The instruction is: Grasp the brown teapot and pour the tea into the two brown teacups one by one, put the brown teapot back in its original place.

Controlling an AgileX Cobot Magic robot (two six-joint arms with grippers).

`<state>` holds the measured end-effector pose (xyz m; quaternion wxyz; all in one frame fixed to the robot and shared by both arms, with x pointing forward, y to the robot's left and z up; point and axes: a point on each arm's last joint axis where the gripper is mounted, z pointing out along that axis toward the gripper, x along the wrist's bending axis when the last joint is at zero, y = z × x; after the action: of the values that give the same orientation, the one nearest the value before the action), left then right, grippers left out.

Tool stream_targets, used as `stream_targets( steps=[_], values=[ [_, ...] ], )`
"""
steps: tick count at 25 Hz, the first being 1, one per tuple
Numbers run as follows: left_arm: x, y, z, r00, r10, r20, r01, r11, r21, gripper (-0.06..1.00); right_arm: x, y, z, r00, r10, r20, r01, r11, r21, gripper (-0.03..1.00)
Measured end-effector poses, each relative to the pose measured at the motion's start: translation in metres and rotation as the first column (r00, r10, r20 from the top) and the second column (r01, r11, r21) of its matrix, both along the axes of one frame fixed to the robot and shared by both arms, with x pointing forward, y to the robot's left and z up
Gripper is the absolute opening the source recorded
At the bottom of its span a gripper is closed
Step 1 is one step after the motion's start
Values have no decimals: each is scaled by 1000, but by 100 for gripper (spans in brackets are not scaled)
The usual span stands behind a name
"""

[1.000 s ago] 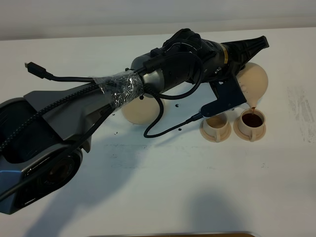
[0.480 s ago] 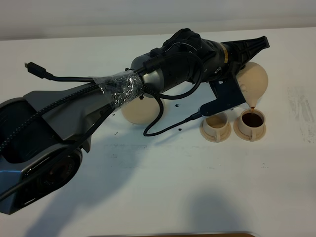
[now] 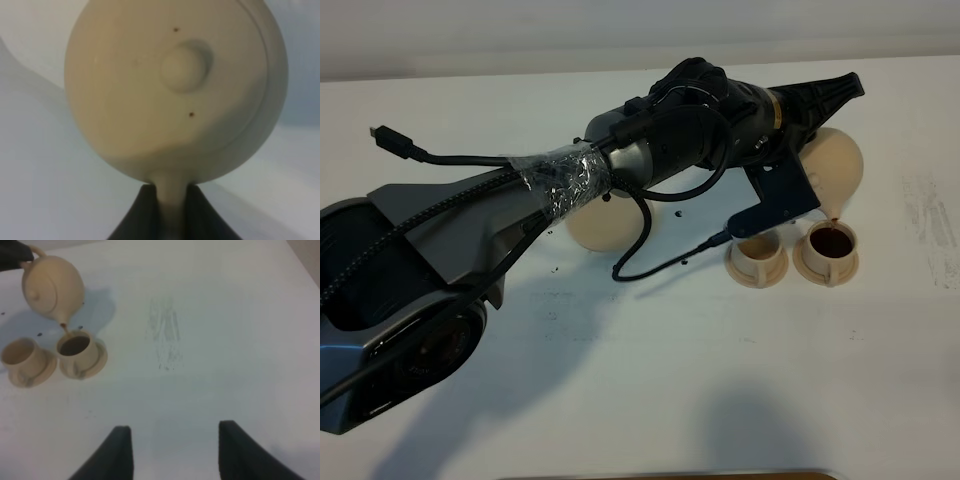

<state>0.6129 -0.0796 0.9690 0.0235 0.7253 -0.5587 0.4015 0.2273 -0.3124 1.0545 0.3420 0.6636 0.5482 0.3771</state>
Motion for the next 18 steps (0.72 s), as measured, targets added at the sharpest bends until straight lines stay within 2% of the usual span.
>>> stream_targets(
  steps=[6, 10, 15, 18],
  values=[
    [-3, 2, -4, 988, 101, -118, -106, 994, -35, 8, 0, 0, 0, 1000, 0, 0, 0, 1000, 0, 41],
    [-5, 5, -7, 968, 166, -189, -174, 984, -30, 8, 0, 0, 0, 1000, 0, 0, 0, 1000, 0, 41],
    [-6, 7, -7, 930, 254, -265, -280, 958, -66, 8, 0, 0, 0, 1000, 0, 0, 0, 1000, 0, 41],
    [-4, 10, -1, 897, 312, -313, -360, 926, -110, 8, 0, 0, 0, 1000, 0, 0, 0, 1000, 0, 41]
  ],
)
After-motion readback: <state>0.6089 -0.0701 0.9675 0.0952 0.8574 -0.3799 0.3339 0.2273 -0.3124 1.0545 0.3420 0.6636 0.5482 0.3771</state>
